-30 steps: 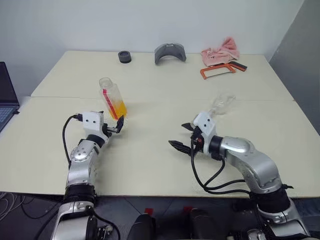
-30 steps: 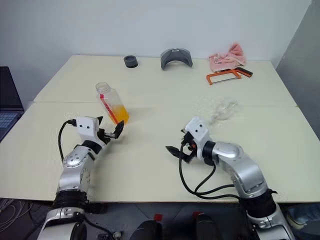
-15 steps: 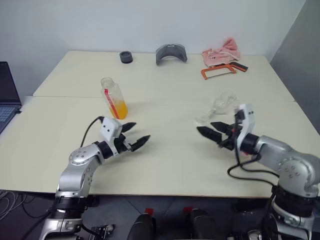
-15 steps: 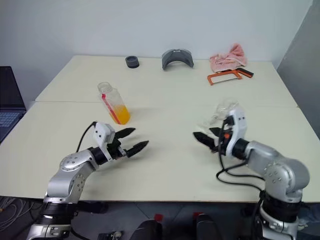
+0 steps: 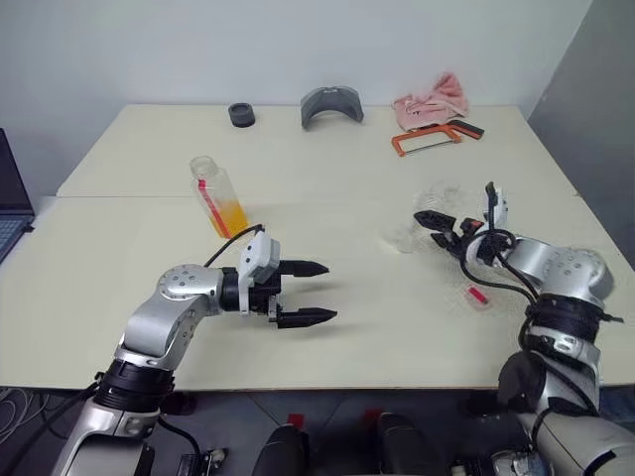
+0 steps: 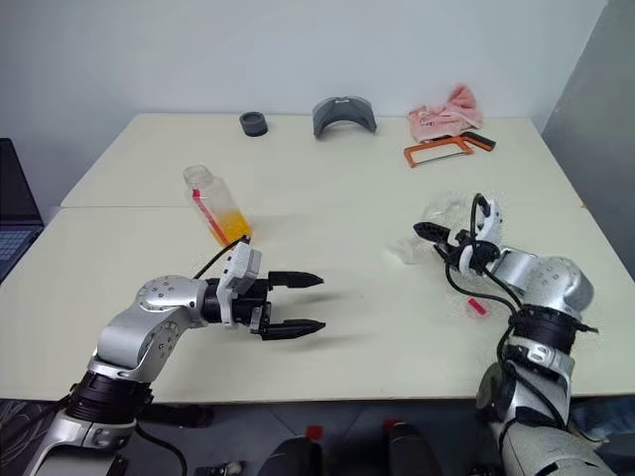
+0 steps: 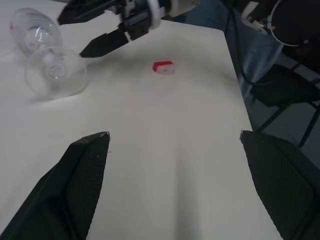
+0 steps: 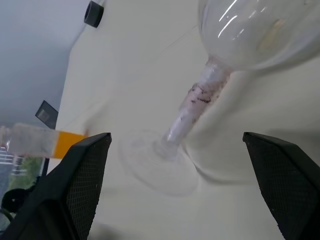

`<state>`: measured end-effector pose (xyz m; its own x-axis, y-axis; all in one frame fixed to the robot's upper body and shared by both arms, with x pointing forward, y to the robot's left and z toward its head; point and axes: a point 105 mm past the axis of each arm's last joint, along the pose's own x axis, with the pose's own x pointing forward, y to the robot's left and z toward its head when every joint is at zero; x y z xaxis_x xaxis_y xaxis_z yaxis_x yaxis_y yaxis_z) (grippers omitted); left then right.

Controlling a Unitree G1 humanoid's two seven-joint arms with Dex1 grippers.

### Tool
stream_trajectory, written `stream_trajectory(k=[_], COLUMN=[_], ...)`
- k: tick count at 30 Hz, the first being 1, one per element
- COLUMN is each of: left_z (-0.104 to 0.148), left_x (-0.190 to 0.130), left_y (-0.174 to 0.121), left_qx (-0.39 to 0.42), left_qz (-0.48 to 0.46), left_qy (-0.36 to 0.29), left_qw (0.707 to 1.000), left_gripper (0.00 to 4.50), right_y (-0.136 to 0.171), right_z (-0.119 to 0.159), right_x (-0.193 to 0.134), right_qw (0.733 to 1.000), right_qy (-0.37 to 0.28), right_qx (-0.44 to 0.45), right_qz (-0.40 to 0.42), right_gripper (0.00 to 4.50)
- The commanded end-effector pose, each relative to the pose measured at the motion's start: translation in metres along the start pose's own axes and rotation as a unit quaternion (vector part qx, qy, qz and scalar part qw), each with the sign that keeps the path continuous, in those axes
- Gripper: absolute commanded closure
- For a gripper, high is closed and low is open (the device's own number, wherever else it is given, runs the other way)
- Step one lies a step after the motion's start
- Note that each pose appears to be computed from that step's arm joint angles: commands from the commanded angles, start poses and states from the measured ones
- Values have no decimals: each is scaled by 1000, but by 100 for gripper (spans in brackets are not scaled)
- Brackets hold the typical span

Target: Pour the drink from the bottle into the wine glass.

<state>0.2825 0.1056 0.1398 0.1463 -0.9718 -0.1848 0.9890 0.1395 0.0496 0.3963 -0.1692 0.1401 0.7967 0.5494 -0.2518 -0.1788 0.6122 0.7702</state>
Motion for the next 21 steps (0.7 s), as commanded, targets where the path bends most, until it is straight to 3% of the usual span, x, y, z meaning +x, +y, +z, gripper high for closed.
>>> stream_trajectory(k=[1,12,15,21], left_z=[12,1,-4,-8], left_x=[2,1,1,1], left_y=[-2,0,0,1], left_qx=[25,23,23,26], left_qz=[-8,-1,0,1], left_qy=[-5,-3,-1,1], left_qw=[1000,1000,1000,1000], left_gripper=[3,3,0,0], right_y=[8,9,9,13], right_z=[15,12,10,8], right_x=[7,36,40,46], right_qw=[1000,999,998,996], right_qy=[-24,-24,-26,-32], right_qx=[-2,27,37,59], right_qz=[20,39,41,60], right_gripper=[0,0,59,277])
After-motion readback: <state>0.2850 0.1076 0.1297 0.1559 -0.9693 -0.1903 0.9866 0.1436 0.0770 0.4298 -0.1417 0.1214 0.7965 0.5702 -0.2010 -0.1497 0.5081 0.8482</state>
